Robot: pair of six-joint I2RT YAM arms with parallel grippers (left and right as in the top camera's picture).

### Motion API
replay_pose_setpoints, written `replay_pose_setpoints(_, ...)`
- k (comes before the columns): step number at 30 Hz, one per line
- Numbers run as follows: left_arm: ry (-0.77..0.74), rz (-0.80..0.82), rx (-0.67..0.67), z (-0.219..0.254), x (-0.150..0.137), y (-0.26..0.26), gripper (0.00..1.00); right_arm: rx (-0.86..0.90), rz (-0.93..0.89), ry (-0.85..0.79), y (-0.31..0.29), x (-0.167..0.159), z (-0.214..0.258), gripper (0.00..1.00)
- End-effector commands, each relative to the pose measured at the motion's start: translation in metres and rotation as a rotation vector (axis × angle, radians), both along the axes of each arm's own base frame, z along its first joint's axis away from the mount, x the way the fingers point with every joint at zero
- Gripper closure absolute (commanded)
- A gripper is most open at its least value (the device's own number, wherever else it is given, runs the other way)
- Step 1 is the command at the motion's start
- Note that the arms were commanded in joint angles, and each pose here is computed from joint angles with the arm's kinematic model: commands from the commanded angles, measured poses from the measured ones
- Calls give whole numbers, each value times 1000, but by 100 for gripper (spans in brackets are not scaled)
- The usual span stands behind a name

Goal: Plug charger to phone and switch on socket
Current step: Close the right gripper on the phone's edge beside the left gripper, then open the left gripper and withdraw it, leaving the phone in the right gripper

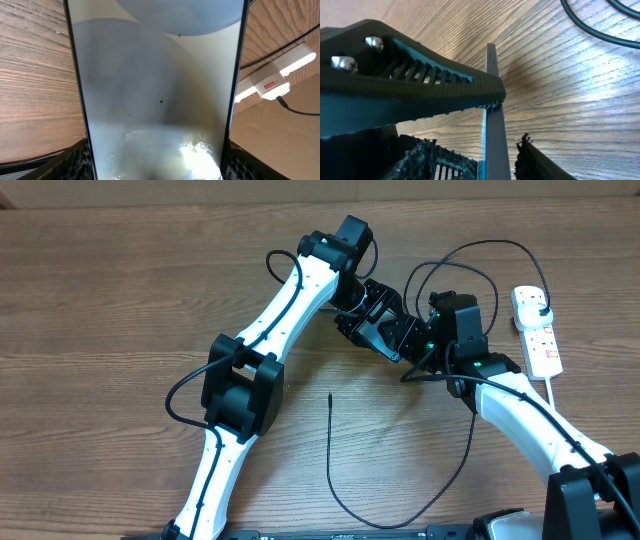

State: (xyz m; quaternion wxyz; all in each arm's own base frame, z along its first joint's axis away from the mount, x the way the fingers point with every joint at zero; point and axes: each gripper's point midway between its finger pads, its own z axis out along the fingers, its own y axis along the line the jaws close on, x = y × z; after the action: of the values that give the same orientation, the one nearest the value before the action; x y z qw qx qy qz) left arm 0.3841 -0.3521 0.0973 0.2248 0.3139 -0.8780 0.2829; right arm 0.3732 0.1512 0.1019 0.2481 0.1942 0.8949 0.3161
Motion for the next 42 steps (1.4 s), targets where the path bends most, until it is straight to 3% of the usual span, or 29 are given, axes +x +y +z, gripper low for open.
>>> replay_pose_setpoints(1, -18, 2, -33, 14, 2, -6, 96, -7, -2, -12, 1, 4, 3, 54)
replay_pose_setpoints(5, -23, 4, -23, 13, 3, -5, 96, -7, -2, -11, 1, 4, 3, 64)
replay_pose_setpoints(17, -38, 3, 3, 10, 3, -5, 96, -7, 0, -11, 1, 4, 3, 75)
replay_pose_setpoints(42, 12, 39, 10, 10, -3, -11, 96, -40, -7, -2, 2, 1, -1, 81)
